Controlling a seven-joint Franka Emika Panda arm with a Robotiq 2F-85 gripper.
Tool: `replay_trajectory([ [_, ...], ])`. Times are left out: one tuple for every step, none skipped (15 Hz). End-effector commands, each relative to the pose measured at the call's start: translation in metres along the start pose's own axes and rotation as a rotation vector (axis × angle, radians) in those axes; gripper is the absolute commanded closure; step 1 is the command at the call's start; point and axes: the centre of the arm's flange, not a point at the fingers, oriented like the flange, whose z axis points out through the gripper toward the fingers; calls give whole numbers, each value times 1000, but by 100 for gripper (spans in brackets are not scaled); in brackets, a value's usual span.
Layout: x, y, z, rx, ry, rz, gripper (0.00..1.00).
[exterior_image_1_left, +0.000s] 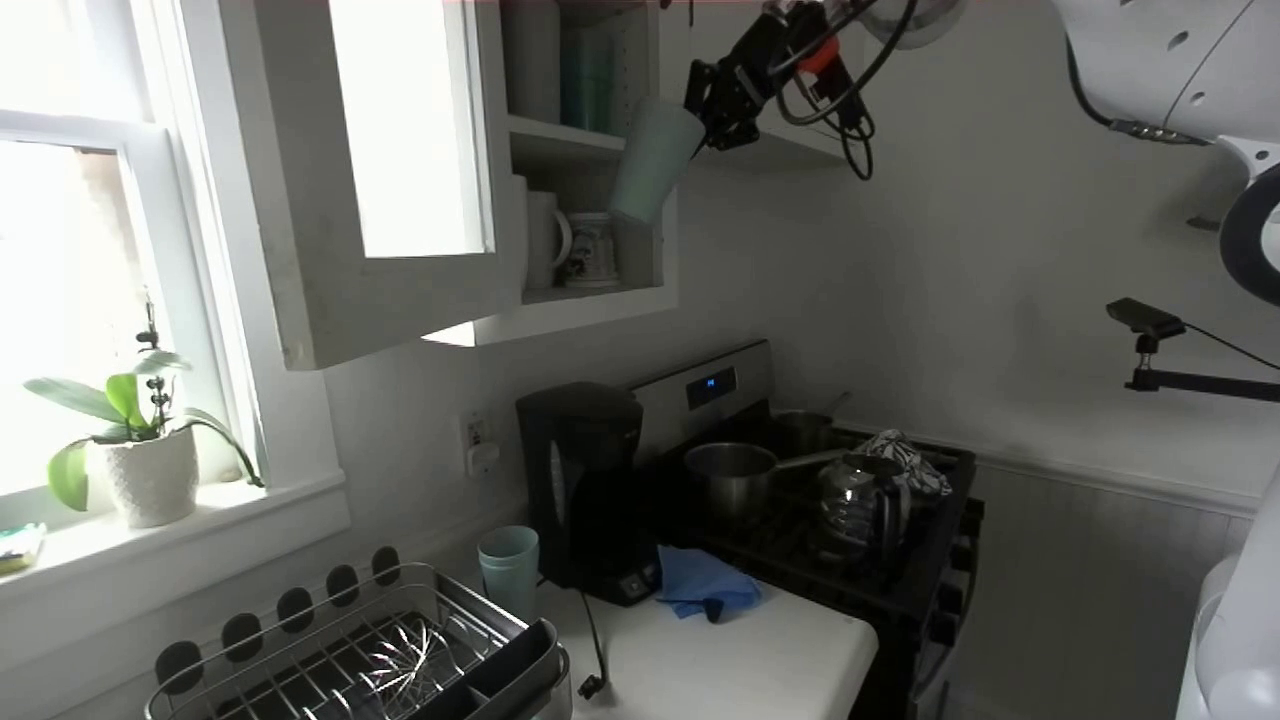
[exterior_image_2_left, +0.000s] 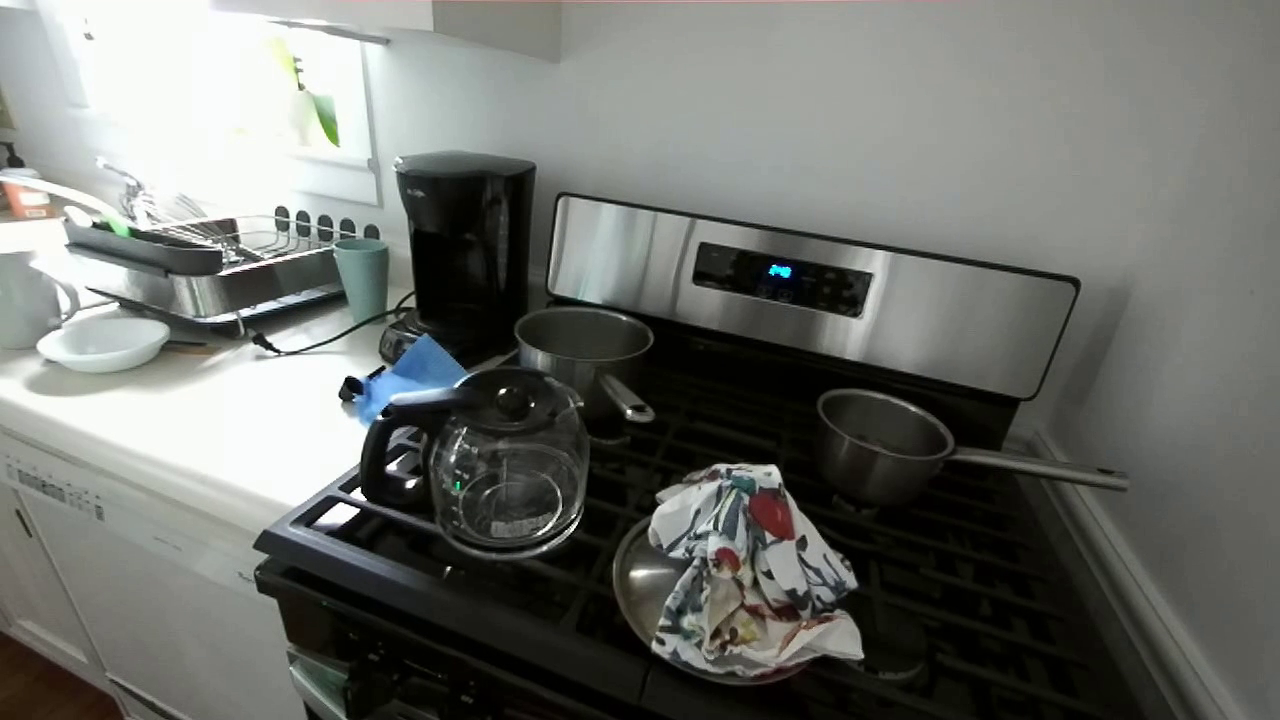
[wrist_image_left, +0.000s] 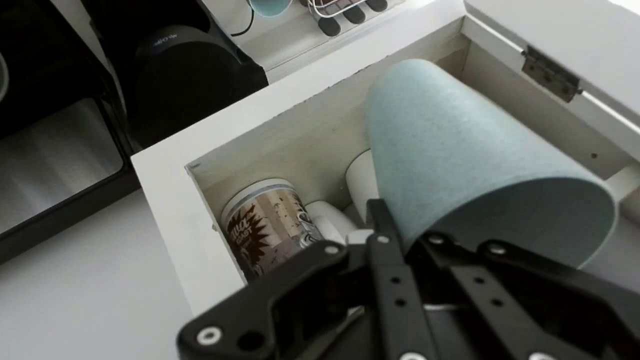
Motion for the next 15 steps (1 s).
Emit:
replay_trajectory([
  [-29,20,-31,47,-33,-51,99],
  [-35,24,-38,42,-36,-68,99],
  [-40,30,-40,40,-40,-82,99],
  [-45,35,-42,33,-51,-98,99],
  [-49,41,-41,18,-64,-112,99],
  [-54,47,-40,3,-79,-123,99],
  [-58,52,-37,-10,-96,-131,99],
  [-62,57,-35,-27,-111,-142,99],
  [-66,63,-30,-33,-127,-151,99],
  [-70,67,-27,-37,-141,-154,99],
  [-74,70,-24,-30,-159,-162,99],
  [-77,73,-23,-26,-171,-169,99],
  [-79,74,-23,-20,-179,-175,99],
  [-80,77,-22,-19,-186,-183,99],
  [-82,79,-23,-23,-193,-194,99],
])
